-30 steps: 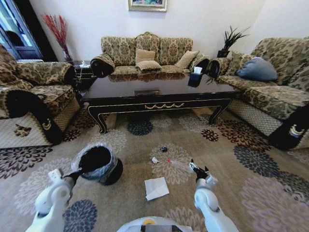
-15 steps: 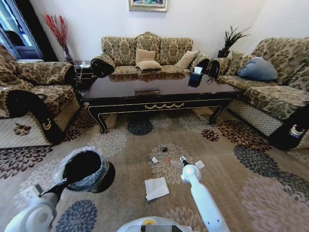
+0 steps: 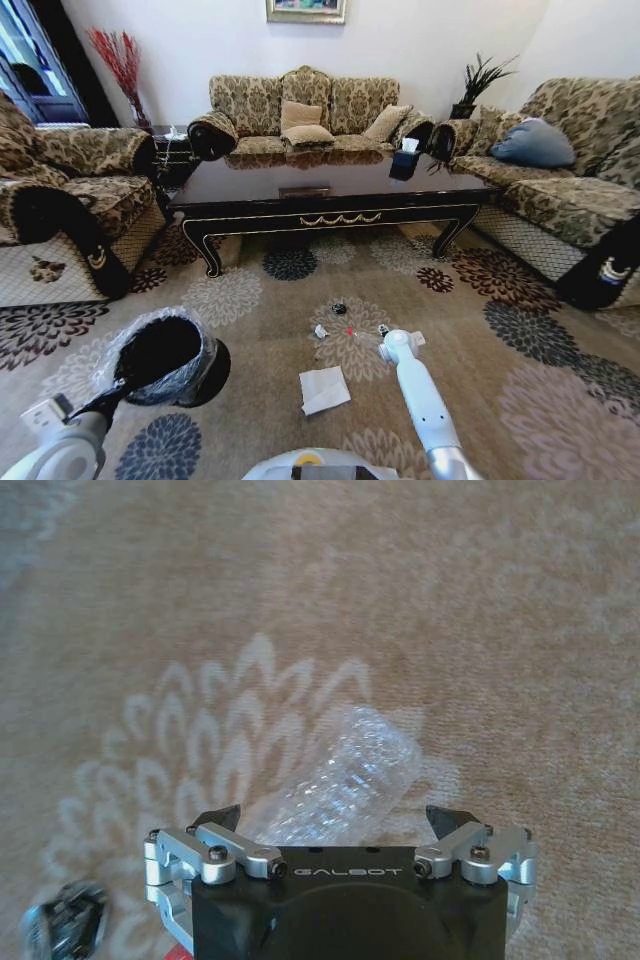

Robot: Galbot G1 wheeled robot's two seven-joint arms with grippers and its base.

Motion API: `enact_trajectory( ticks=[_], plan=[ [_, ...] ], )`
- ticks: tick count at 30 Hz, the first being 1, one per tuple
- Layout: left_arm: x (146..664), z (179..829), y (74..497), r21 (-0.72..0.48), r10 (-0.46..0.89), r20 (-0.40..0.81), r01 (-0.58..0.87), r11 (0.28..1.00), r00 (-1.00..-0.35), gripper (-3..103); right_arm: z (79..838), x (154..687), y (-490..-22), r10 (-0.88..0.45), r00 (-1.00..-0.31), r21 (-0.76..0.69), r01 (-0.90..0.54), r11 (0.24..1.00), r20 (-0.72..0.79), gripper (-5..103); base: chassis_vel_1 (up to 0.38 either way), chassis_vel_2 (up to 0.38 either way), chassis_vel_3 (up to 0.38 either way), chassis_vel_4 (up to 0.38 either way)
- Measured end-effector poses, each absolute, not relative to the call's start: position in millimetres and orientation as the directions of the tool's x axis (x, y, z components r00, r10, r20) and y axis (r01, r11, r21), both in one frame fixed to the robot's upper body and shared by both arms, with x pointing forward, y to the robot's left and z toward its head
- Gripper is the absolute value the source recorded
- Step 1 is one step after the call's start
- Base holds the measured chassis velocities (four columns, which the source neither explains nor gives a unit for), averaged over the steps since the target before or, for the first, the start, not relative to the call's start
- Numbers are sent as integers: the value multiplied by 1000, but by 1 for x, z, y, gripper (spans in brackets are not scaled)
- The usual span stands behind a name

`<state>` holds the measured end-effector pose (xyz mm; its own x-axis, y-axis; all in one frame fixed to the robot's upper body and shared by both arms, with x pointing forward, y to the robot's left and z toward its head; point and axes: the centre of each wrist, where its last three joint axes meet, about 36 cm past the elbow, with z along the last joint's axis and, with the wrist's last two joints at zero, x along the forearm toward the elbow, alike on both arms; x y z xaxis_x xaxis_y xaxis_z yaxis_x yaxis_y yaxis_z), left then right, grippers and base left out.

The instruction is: Move to the front of the table and pick up the trash from the floor, then place it into the trash bin.

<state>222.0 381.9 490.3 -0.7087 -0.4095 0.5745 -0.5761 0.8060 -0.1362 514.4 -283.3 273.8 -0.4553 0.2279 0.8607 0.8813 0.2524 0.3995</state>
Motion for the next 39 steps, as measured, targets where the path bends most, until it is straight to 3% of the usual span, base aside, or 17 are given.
enact_trajectory(
  ticks=[6, 14, 18, 23, 24, 27, 31, 32, 36, 38, 39],
  plan=[
    [222, 493, 383, -130, -417, 568, -577, 806, -709, 2, 257, 532, -293, 229, -420, 377, 902, 210, 878, 100, 0, 0, 0, 0],
    [222, 491, 383, -130, -420, 572, -584, 801, -704, 2, 251, 544, -299, 232, -450, 410, 890, 200, 863, 101, 0, 0, 0, 0],
    [224, 490, 385, -133, -422, 570, -586, 800, -705, 2, 246, 544, -293, 235, -435, 388, 895, 221, 869, 81, 0, 0, 0, 0],
    [227, 492, 384, -139, -419, 562, -581, 802, -713, 2, 239, 543, -288, 244, -405, 349, 905, 243, 881, 75, 0, 0, 0, 0],
    [228, 492, 383, -140, -419, 561, -580, 802, -715, 2, 238, 542, -287, 246, -405, 347, 904, 249, 880, 65, 0, 0, 0, 0],
    [229, 491, 383, -142, -417, 562, -580, 802, -715, 2, 238, 537, -285, 252, -414, 348, 899, 267, 875, 54, 0, 0, 0, 0],
    [233, 487, 380, -152, -402, 570, -572, 806, -717, 2, 252, 511, -258, 296, -498, 374, 843, 387, 815, 39, 0, 0, 0, 0],
    [233, 487, 380, -152, -402, 570, -572, 806, -717, 2, 252, 511, -258, 296, -498, 374, 843, 387, 815, 39, 0, 0, 0, 0],
    [244, 478, 364, -169, -357, 583, -539, 825, -730, 2, 312, 491, -215, 283, -692, 510, 696, 505, 664, 30, 0, 0, 0, 0],
    [246, 474, 360, -173, -349, 589, -535, 827, -729, 2, 326, 485, -206, 262, -728, 541, 659, 522, 634, 30, 0, 0, 0, 0],
    [248, 471, 356, -181, -336, 596, -530, 829, -729, 2, 338, 481, -200, 245, -756, 568, 628, 532, 607, 24, 0, 0, 0, 0]
  ],
)
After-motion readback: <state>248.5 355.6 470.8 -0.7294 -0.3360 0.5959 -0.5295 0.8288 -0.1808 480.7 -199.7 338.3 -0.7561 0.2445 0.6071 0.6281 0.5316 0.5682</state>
